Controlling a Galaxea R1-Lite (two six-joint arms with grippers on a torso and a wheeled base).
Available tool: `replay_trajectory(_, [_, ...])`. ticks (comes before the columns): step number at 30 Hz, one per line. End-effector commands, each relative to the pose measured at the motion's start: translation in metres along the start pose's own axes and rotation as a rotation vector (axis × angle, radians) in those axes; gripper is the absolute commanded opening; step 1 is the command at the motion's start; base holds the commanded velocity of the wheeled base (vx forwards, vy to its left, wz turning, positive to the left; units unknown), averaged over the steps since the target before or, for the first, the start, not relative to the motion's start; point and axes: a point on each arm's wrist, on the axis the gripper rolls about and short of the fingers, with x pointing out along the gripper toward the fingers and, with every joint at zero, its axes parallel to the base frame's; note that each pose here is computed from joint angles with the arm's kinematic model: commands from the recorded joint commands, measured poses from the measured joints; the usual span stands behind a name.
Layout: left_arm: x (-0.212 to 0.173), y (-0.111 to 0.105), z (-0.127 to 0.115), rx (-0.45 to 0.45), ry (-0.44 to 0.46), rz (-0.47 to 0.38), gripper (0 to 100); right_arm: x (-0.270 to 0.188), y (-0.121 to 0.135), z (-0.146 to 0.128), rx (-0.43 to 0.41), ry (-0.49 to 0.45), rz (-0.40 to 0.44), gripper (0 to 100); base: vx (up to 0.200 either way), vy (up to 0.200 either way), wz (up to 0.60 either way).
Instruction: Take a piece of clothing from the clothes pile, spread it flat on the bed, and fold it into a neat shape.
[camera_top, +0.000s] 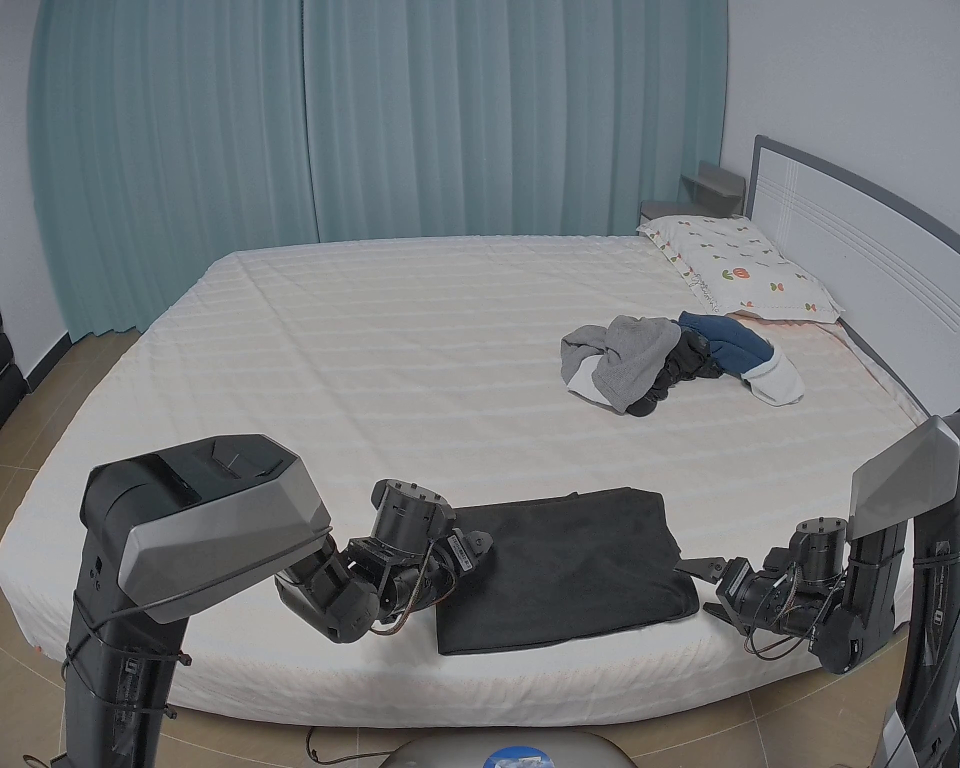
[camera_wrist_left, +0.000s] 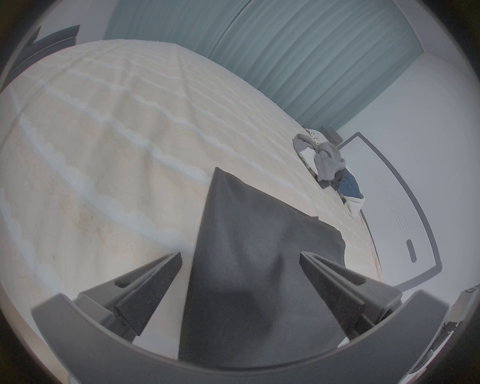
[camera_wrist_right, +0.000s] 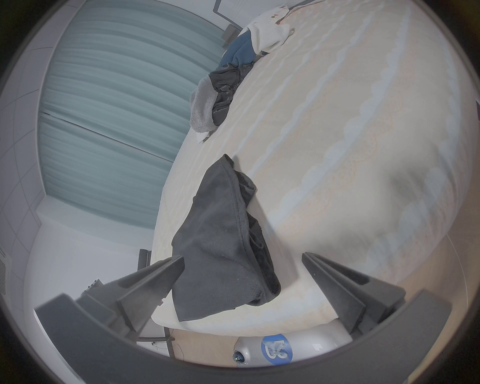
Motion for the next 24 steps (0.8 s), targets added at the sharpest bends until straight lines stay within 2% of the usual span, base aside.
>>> replay_trajectory(1, [0.0052, 0.001, -0.0046, 0.005, -0.004, 0.013, 100, 0.0004, 0.0006, 0.0004, -0.003, -0.005, 0.008, 100, 0.0, 0.0, 0.0])
replay_trajectory(7, [0.0052, 0.001, -0.0045, 0.019, -0.007, 0.016, 100, 0.0006, 0.0007, 0.0006, -0.003, -0.007, 0.009, 100, 0.0, 0.0, 0.0])
replay_trajectory(8, [0.0052, 0.001, -0.0045, 0.019, -0.007, 0.016, 0, 0.0006, 0.0007, 0.0006, -0.003, -0.007, 0.009, 100, 0.0, 0.0, 0.0])
replay_trajectory(24, [0.0023, 0.0017, -0.0046, 0.01, -0.007, 0.023, 0, 0.0001, 0.0006, 0.0009, -0.003, -0.009, 0.008, 100, 0.0, 0.0, 0.0])
